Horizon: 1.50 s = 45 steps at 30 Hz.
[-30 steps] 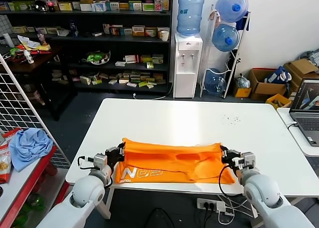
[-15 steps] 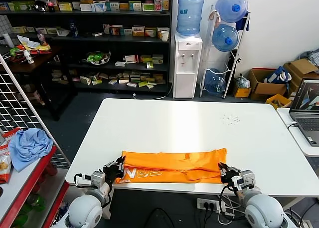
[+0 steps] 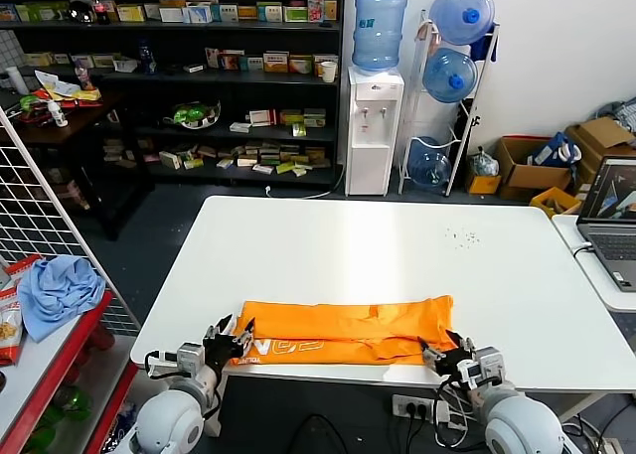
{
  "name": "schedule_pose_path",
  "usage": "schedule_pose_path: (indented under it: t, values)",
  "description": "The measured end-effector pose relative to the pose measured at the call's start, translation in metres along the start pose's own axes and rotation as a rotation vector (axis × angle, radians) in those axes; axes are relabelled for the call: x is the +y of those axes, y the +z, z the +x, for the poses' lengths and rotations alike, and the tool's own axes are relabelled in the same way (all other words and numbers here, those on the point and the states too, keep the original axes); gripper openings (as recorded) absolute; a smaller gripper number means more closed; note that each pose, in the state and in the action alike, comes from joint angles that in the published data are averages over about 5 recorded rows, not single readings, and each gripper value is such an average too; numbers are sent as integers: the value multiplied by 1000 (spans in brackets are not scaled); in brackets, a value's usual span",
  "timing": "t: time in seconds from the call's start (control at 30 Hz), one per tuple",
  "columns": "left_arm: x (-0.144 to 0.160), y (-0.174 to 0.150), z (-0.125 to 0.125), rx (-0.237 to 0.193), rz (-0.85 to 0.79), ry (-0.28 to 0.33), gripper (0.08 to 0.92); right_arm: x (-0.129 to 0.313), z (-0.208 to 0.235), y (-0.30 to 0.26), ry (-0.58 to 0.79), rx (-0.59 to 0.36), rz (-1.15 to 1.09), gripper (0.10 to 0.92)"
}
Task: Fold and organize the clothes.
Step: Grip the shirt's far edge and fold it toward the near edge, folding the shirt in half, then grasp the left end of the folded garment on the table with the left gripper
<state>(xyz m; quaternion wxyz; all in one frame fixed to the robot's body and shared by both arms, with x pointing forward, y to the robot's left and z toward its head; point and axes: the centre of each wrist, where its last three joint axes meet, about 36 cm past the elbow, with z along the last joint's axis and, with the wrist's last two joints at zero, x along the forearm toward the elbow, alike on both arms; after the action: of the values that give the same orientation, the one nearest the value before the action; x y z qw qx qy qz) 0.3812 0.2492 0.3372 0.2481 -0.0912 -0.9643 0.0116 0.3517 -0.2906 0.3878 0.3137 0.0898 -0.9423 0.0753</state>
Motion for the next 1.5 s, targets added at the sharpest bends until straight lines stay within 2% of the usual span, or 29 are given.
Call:
schedule_pose_path:
  t: [0.07,0.17,0.27,0.7,1.03,1.23,1.5]
  values:
    - [0,1,-2,18,23,8,724,0,1,0,-1,2,1,795]
    - [0,3,-5,39,52,16,794,1,2,0,-3,4,3,819]
    - [1,3,-8,50,72,20,782,2,4,0,-6,5,4,822]
    - [-2,4,-5,67,108,52,425,4,6,1,-11,9,3,823]
    - [4,-1,-8,44,113,37,152,5,2,0,0,-23,6,823]
    - [25,-11,-11,31,106,-16,126,5,0,-5,14,-70,8,823]
    - [83,-30,-13,15,65,-151,126,3,-3,-5,29,-105,8,823]
